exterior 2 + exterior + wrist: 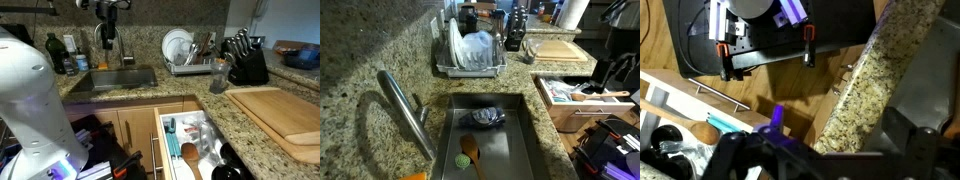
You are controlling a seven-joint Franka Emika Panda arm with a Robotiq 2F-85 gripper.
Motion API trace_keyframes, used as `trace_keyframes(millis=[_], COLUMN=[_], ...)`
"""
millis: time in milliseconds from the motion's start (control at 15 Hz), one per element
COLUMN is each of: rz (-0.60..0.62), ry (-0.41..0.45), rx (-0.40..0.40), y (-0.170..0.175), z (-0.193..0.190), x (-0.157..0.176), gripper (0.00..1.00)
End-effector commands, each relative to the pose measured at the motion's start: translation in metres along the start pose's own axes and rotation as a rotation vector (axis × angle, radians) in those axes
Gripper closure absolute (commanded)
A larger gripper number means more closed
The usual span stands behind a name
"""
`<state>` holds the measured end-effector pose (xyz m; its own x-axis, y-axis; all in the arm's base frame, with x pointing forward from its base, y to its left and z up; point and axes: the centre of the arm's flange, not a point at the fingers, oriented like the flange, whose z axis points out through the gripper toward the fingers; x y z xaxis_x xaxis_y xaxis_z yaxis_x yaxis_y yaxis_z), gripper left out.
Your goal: Open the tap, remove the wooden spoon from the open drawer, put it on the chopping board, and then close the drawer
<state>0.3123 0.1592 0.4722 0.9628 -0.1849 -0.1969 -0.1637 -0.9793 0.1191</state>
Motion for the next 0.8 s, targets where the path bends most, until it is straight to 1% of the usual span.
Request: trace_keyframes(millis=[0,67,133,200,267,333,400,533,600,667,733], rz=[0.0,-0.038,-0.069,-0.124,-0.176,-0.215,-0.259,-0.343,-0.393,-0.311,-0.339], ry=[0.0,0.021,0.02,0.074,0.144,0.191,0.255,0.366,0.409,0.368,0.389], rx=[0.0,0.031,0.026,0.05,0.041,0.046,0.035,0.032,0.037,0.033,0.037], y=[0.0,-0.004,-0.01,-0.019,-0.029,-0.038,-0.048,-0.067,-0.078,-0.055,-0.064], z=[0.0,0.005,0.012,0.014,0.02,0.022,0.023,0.021,0.018,0.025,0.026], x=[0.0,0.013,0.035,0.051,0.073,0.093,0.114,0.149,0.159,0.121,0.134], gripper=[0.0,0.0,0.0,0.0,0.0,0.0,0.0,0.0,0.0,0.0,0.0])
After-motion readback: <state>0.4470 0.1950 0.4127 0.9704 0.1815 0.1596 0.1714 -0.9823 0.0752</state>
